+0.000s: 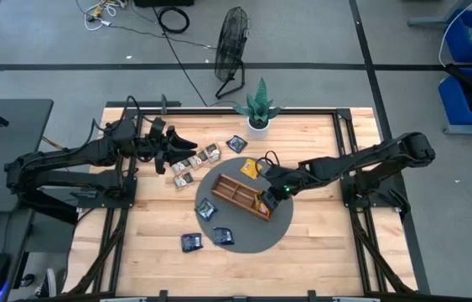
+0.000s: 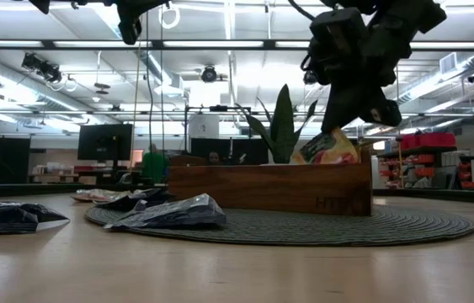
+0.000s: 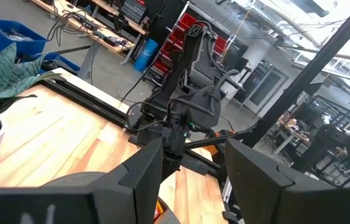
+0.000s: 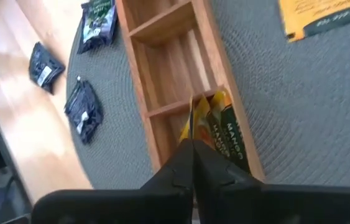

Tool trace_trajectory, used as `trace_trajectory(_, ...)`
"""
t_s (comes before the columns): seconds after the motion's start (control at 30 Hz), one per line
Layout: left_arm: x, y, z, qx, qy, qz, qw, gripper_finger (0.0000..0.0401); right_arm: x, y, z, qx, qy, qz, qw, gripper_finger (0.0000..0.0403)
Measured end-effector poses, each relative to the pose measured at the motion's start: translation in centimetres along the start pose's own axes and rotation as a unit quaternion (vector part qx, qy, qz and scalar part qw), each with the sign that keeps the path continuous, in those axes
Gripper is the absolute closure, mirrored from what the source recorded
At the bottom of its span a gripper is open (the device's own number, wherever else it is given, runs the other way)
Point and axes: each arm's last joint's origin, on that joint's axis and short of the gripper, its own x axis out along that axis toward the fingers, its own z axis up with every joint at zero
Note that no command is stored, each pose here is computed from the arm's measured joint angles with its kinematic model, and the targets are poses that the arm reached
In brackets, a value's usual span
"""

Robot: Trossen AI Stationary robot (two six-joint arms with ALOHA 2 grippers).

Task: Pick & Place Tea
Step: Put the yellow tea bag into the right section of the wooden organizer

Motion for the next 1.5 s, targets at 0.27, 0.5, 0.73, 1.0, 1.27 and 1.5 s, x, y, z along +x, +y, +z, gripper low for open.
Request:
trace_trajectory(0.27,0.0,0.0,-0.1,-0.001,0.003,0.002,1.000,0.0222,-0.1,1.4,-1.9,-0.050,-0.058,-0.033,0.997,0.0401)
trace_trajectory(0.5,0.0,0.0,-0.1,-0.001,0.003,0.002,1.000,0.0222,-0.3,2.1,-3.1,-0.104,-0.110,-0.062,0.986,0.0402)
trace_trajectory(0.73,0.0,0.0,-0.1,-0.001,0.003,0.002,1.000,0.0222,-0.3,2.1,-4.8,-0.167,-0.115,-0.088,0.975,0.0403)
trace_trajectory(1.0,0.0,0.1,-0.2,-0.004,0.007,0.009,1.000,0.0222,0.4,2.1,-5.9,-0.184,-0.130,-0.105,0.969,0.0403)
trace_trajectory(1.27,0.0,0.2,-0.3,-0.006,0.012,0.018,1.000,0.0222,0.3,2.3,-5.5,-0.197,-0.182,-0.124,0.955,0.0403)
trace_trajectory(1.5,0.0,0.3,-0.4,-0.021,0.018,0.022,0.999,0.0222,0.9,2.7,-6.6,-0.233,-0.171,-0.129,0.949,0.0403)
